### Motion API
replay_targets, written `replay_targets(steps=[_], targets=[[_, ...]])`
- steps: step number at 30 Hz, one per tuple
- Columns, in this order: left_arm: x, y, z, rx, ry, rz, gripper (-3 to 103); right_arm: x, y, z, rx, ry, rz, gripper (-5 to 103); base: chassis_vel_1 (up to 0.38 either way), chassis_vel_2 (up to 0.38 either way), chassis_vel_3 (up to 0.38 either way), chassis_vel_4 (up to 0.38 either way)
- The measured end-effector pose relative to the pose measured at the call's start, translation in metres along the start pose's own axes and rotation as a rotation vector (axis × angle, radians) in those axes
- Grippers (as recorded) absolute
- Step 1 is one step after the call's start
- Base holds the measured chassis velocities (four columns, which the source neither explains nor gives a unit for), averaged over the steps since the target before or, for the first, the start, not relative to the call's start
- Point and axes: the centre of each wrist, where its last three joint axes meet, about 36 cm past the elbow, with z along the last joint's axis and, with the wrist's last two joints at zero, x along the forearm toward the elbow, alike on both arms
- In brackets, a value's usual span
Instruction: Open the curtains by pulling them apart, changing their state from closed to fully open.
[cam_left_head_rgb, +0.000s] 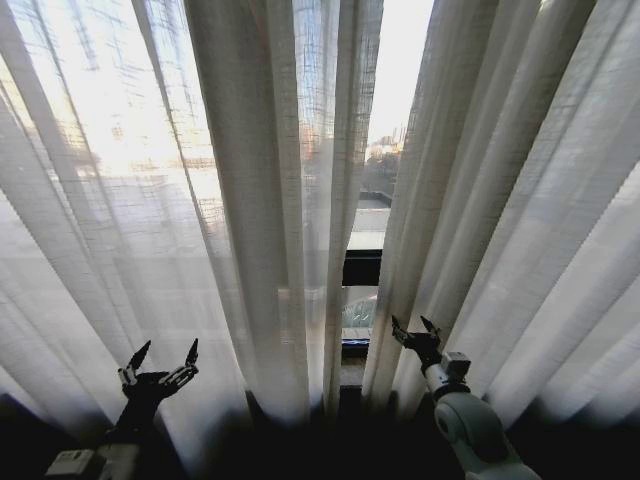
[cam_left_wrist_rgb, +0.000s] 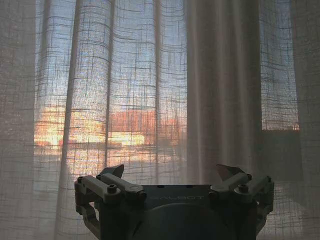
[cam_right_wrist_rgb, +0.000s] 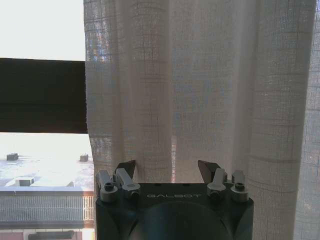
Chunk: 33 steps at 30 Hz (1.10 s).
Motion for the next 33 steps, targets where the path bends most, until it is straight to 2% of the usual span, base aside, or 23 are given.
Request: replay_targets(steps=[4,6,10,12,15,17,18,19,33], targets=[[0.001,-0.002,-0.002,0.001,-0.005,0.000,100,0.002,0.001,-0.003,-0.002,-0.019,-0.006,55,0.000,0.000,0.000,0.000],[0.001,-0.002,-0.002,0.000,-0.006,0.001,100,0.002,0.001,-0.004,-0.004,-0.020,-0.008,55,0.000,0.000,0.000,0.000],[0.001,-0.003,-0.004,0.000,-0.011,0.003,100,0.007,0.003,-0.010,-0.019,-0.028,-0.021,33,0.000,0.000,0.000,0.000],[0.001,-0.003,-0.004,0.000,-0.012,0.002,100,0.008,0.003,-0.010,-0.019,-0.028,-0.022,33,0.000,0.000,0.000,0.000],[0.001,-0.004,-0.005,0.001,-0.014,0.002,100,0.009,0.004,-0.014,-0.018,-0.039,-0.026,16,0.000,0.000,0.000,0.000],[0.001,-0.004,-0.005,0.001,-0.015,0.002,100,0.010,0.004,-0.015,-0.019,-0.041,-0.027,16,0.000,0.000,0.000,0.000],[0.002,-0.004,-0.005,0.001,-0.014,0.002,100,0.010,0.005,-0.016,-0.019,-0.044,-0.028,5,0.000,0.000,0.000,0.000],[0.002,-0.004,-0.005,0.002,-0.014,0.002,100,0.010,0.005,-0.017,-0.020,-0.045,-0.029,2,0.000,0.000,0.000,0.000],[0.002,-0.004,-0.007,0.000,-0.021,0.006,100,0.017,0.009,-0.021,-0.017,-0.026,-0.034,0,0.000,0.000,0.000,0.000]])
